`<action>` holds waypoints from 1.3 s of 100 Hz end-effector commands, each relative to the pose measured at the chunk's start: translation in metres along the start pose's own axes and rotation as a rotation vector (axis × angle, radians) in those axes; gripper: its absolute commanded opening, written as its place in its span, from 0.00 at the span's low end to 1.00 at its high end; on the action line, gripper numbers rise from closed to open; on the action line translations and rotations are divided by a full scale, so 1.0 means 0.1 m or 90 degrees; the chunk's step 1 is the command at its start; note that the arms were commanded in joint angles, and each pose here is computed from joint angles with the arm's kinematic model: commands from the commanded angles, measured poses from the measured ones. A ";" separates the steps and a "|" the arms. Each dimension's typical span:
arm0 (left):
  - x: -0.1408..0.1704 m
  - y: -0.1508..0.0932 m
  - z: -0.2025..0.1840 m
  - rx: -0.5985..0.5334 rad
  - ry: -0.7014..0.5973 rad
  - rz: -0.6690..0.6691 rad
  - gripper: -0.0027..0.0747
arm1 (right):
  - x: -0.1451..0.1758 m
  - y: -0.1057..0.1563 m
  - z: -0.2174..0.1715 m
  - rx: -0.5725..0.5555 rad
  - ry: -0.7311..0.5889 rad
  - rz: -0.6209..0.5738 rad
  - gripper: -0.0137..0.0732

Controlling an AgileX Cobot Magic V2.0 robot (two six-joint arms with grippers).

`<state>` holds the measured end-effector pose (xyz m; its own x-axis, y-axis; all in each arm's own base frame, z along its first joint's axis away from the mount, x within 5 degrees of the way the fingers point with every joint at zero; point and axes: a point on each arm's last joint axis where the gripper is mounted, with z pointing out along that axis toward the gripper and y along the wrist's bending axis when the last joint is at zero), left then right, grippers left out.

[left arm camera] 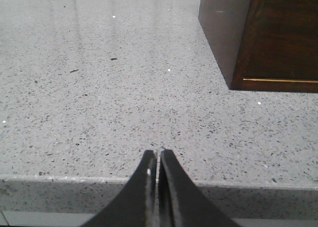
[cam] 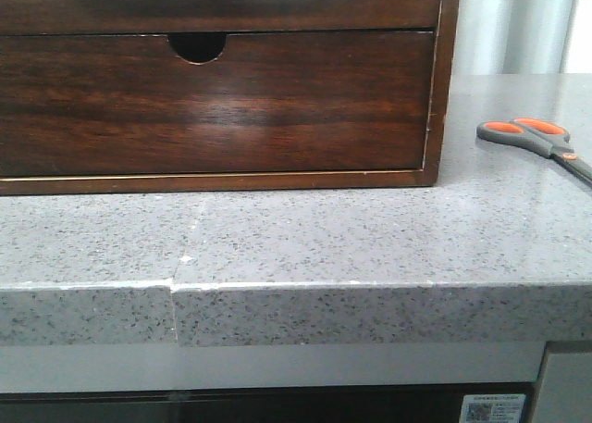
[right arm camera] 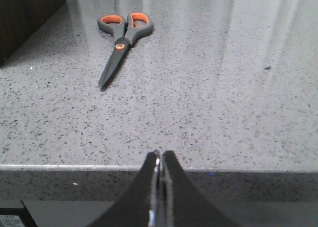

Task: Put scissors in drawer with both arms

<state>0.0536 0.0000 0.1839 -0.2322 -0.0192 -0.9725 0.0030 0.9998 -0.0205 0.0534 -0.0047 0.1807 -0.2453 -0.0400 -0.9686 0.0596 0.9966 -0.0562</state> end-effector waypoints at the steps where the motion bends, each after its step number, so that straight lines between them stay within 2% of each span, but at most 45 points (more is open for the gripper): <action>1: -0.01 0.00 0.00 0.003 -0.051 -0.003 0.01 | 0.07 0.01 0.01 -0.001 -0.005 -0.003 0.11; 112: -0.01 0.00 0.00 0.003 -0.051 -0.003 0.01 | 0.07 0.01 0.01 -0.001 -0.005 -0.003 0.11; 130: -0.01 0.01 0.00 -0.006 -0.051 0.027 0.01 | 0.07 0.00 0.01 0.000 -0.006 -0.006 0.11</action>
<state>0.0536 0.0010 0.1839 -0.2315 0.0106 -0.9728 0.0001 0.9999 0.0109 0.0534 -0.0047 0.1807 -0.2453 -0.0400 -0.9686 0.0596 0.9966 -0.0562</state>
